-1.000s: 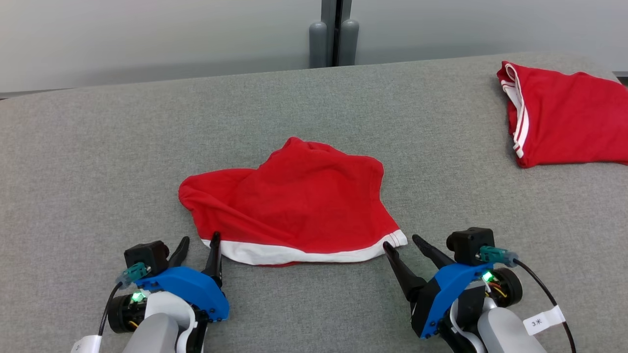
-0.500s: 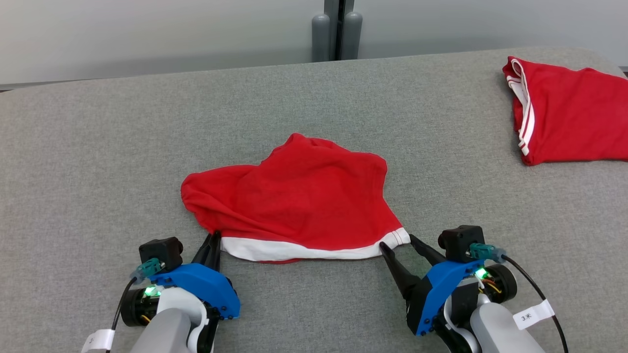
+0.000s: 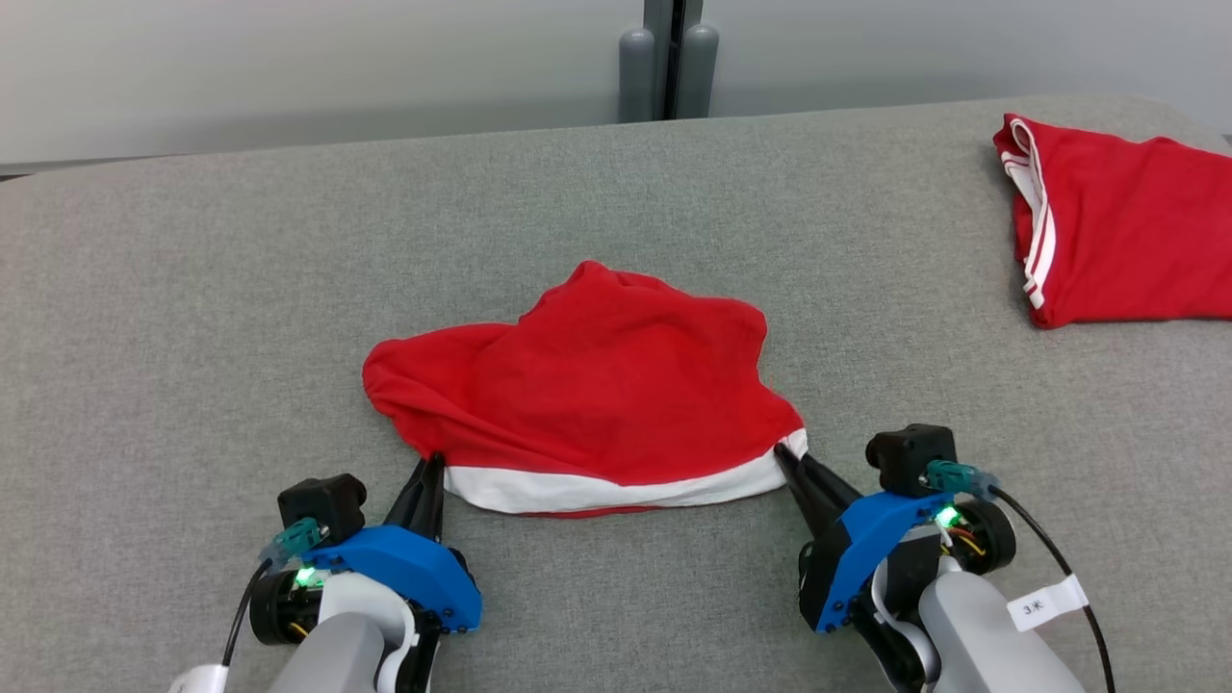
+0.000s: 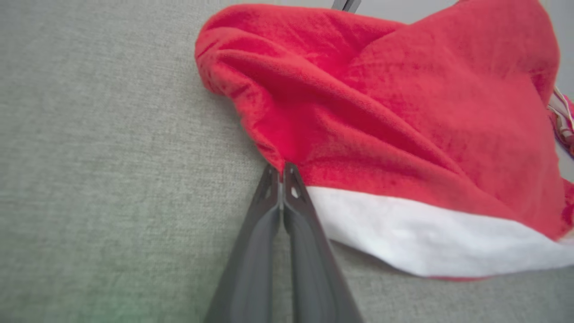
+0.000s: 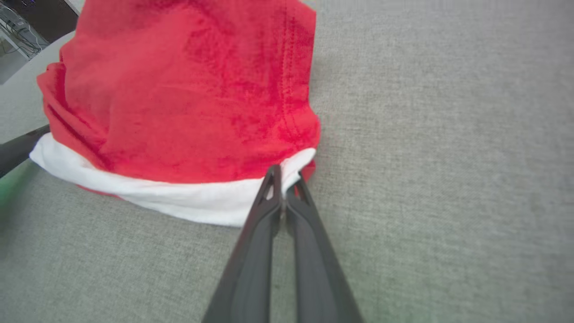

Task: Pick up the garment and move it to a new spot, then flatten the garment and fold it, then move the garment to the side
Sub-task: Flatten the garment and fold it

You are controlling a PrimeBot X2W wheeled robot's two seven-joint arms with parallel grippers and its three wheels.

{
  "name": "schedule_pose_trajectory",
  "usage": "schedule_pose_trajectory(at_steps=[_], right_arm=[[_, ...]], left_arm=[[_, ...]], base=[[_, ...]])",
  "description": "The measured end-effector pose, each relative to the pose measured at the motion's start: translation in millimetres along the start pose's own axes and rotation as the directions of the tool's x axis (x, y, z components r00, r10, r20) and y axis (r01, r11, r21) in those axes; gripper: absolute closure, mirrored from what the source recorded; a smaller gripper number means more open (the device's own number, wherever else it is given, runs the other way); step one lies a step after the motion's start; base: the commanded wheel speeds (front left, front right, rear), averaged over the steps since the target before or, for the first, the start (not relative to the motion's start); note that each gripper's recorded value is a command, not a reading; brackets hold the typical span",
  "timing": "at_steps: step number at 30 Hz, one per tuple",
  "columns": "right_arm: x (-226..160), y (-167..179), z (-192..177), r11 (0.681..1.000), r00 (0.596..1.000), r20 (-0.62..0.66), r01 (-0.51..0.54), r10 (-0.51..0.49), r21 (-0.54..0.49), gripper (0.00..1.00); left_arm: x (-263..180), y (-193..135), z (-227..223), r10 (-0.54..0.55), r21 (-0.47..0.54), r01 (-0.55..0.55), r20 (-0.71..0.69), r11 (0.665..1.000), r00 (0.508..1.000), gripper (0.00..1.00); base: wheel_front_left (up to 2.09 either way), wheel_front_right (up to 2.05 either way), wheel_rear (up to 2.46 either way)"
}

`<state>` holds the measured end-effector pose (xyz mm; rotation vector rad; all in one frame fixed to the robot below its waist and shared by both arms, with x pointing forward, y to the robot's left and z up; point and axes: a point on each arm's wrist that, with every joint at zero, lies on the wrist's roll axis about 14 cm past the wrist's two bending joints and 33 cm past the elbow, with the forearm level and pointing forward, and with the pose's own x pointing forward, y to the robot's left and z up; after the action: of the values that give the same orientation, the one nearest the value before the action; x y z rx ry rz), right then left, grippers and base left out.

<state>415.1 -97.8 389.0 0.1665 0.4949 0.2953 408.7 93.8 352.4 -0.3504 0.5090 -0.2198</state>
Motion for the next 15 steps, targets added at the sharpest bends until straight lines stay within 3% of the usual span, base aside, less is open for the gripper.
schedule_pose_trajectory(at_steps=[8,15], right_arm=[[-13,-2,70,1.0,0.966,0.26,0.007,-0.01,0.01,1.0],[-50,-2,111,0.999,0.925,0.38,0.034,-0.024,-0.019,1.0]], left_arm=[[-11,-24,48,-0.074,-0.054,0.086,0.194,0.995,0.978,1.0],[-42,-64,114,-0.192,-0.107,0.257,0.414,0.961,0.89,1.0]], base=[[0.0,0.0,0.0],[0.0,0.0,0.0]])
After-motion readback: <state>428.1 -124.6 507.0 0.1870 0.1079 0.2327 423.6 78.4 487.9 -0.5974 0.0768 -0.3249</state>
